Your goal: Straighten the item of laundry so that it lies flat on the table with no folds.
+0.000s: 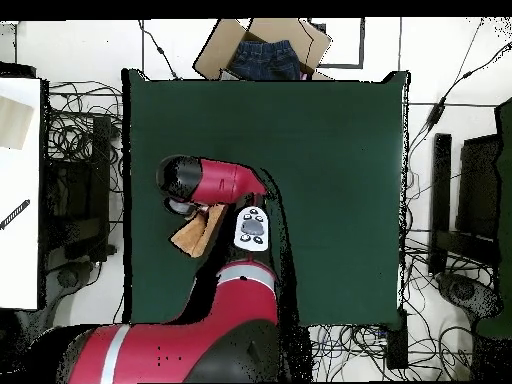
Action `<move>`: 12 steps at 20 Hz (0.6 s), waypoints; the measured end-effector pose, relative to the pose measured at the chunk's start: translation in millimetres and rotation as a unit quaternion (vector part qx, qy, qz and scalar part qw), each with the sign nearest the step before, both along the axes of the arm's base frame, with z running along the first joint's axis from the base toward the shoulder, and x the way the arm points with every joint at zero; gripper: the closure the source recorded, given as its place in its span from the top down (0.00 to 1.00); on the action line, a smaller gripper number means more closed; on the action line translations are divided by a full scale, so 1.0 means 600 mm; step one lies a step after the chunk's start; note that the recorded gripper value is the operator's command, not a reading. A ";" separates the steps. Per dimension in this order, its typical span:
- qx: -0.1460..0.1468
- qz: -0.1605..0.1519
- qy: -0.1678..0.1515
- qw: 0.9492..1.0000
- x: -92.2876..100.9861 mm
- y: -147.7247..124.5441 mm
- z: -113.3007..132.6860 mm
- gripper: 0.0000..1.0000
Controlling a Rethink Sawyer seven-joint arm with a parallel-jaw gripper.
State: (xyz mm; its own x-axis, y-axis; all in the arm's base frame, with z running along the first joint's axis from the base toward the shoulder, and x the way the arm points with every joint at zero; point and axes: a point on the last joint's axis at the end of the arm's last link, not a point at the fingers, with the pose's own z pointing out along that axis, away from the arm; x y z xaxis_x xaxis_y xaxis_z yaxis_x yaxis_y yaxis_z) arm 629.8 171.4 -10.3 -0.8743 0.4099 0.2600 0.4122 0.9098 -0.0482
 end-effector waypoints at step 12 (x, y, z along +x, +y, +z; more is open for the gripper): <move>0.008 0.003 0.016 1.000 -0.009 0.011 0.000 0.00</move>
State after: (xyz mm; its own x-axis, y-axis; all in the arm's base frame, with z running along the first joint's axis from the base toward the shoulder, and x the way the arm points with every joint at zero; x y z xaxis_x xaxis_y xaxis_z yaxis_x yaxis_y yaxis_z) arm 624.1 178.0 -10.5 -0.8677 0.4005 0.2944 0.4053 0.9130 -0.0473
